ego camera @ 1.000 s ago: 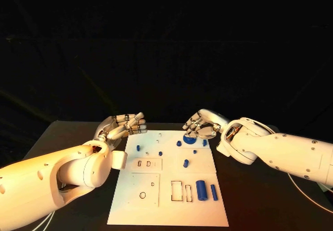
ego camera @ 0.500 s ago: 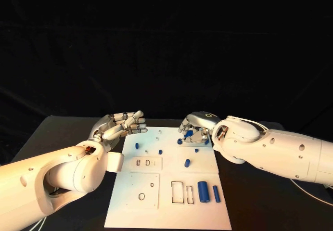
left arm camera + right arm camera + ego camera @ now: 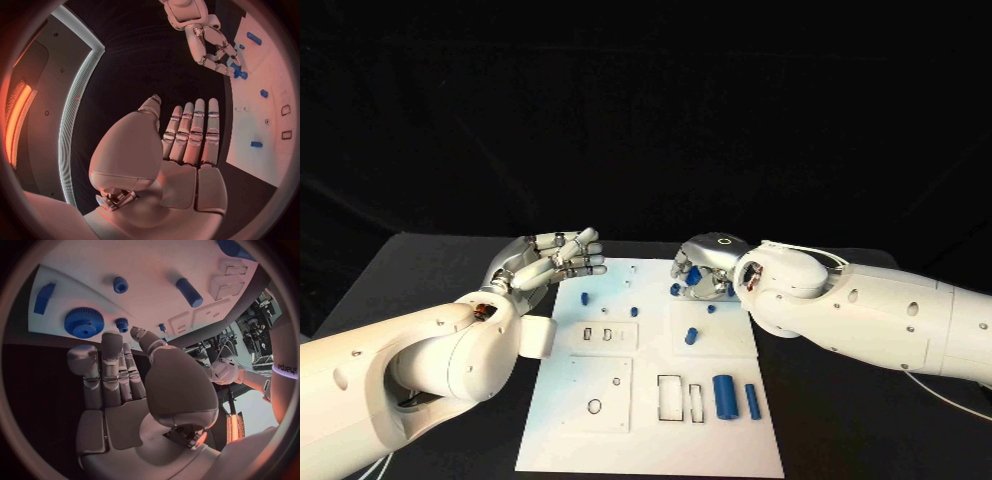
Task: Assemble the parts on the task board
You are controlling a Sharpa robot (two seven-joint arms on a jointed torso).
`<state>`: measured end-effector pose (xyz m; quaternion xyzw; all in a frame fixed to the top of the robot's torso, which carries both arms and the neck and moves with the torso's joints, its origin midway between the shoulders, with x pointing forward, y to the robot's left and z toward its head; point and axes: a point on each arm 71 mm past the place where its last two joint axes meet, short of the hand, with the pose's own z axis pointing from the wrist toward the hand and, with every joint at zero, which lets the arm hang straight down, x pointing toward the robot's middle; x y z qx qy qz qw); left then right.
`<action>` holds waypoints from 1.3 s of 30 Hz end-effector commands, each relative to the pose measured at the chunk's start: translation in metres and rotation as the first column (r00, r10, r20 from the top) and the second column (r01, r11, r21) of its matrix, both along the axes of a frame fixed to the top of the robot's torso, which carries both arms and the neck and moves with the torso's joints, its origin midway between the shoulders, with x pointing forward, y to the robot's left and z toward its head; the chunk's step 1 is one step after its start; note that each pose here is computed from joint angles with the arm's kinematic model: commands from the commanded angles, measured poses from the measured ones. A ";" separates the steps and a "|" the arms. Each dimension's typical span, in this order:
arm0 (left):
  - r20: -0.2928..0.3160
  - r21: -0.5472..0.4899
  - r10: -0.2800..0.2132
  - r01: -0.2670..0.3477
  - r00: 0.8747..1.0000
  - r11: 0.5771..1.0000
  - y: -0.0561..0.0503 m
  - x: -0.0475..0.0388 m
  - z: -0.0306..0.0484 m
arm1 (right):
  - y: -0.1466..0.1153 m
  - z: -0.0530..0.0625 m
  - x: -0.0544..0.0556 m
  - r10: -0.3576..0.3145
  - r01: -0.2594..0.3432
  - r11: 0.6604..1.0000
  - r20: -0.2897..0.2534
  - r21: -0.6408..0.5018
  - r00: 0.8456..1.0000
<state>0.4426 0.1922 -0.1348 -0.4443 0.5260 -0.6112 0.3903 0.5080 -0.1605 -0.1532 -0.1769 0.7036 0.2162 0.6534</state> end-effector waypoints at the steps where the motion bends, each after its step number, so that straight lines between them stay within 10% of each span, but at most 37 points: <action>1: 0.005 -0.011 -0.025 0.025 1.000 1.000 -0.003 -0.0012 0.0023 | 0.000 -0.002 0.002 -0.010 0.010 0.998 0.000 -0.061 1.000; 39: 0.000 -0.009 -0.029 0.029 1.000 1.000 -0.002 -0.0013 0.0038 | 0.008 -0.005 0.008 0.000 0.001 0.999 0.018 -0.052 1.000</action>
